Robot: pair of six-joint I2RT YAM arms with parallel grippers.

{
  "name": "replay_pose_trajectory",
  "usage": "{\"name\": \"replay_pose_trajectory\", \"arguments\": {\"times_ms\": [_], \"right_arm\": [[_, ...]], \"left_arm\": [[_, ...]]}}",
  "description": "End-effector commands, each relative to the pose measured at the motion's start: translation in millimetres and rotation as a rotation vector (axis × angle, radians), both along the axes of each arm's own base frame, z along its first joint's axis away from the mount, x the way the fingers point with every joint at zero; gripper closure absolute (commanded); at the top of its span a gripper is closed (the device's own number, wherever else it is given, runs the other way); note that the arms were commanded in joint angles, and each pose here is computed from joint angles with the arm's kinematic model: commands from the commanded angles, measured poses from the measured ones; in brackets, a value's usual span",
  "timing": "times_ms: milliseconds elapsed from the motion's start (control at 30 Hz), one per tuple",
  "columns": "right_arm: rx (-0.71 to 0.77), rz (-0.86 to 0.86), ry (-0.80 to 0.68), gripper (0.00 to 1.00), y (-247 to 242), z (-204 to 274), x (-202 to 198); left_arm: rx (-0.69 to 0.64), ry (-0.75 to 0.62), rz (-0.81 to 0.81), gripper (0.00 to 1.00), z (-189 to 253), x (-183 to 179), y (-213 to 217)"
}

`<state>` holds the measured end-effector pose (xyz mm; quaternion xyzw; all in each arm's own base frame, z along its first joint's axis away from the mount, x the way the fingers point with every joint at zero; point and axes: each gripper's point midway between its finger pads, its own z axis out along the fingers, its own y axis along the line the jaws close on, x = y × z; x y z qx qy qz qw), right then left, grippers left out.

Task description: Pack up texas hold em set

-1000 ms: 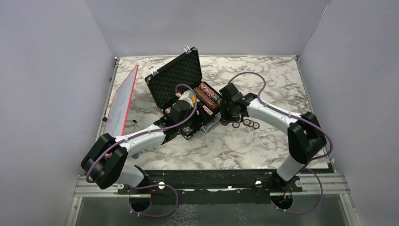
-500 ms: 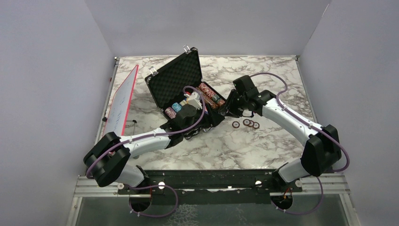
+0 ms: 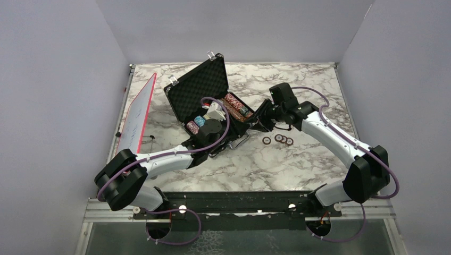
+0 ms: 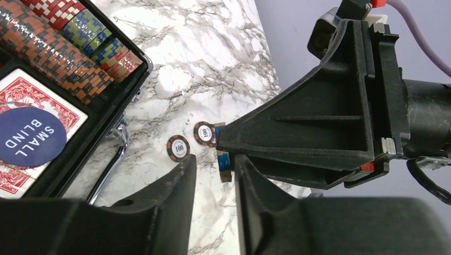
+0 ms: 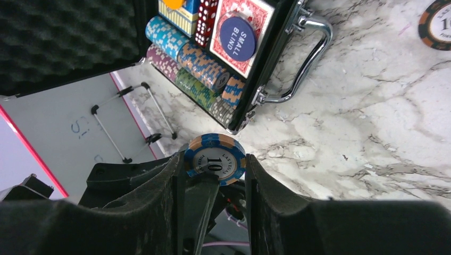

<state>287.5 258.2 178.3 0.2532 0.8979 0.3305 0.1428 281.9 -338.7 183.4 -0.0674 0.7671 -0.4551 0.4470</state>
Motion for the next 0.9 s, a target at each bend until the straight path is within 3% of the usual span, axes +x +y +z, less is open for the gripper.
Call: {"name": "replay_pose_trajectory", "arguments": {"times_ms": [0, 100, 167, 233, 300, 567, 867], "right_arm": [[0.068, 0.027, 0.013, 0.71, 8, 8, -7], [0.062, 0.039, 0.008, 0.66, 7, 7, -8], [0.045, 0.058, -0.019, 0.44, 5, 7, -5], [-0.003, 0.103, -0.078, 0.19, -1, 10, 2], [-0.060, 0.141, -0.130, 0.09, -12, 13, 11], [-0.191, 0.077, -0.178, 0.09, -67, 8, 21], [-0.219, 0.077, -0.096, 0.12, -79, -19, 7]], "left_arm": [[-0.027, -0.055, 0.019, 0.77, 17, 9, -5], [-0.010, -0.083, -0.007, 0.91, 19, 7, -7], [0.022, -0.113, -0.028, 1.00, 19, 6, -7], [0.077, -0.160, -0.067, 1.00, 17, 2, -6], [0.188, -0.221, -0.139, 1.00, 9, -4, -3], [0.873, -0.345, -0.408, 1.00, -36, -14, 49], [1.029, -0.258, -0.390, 1.00, -56, 1, 99]]}}
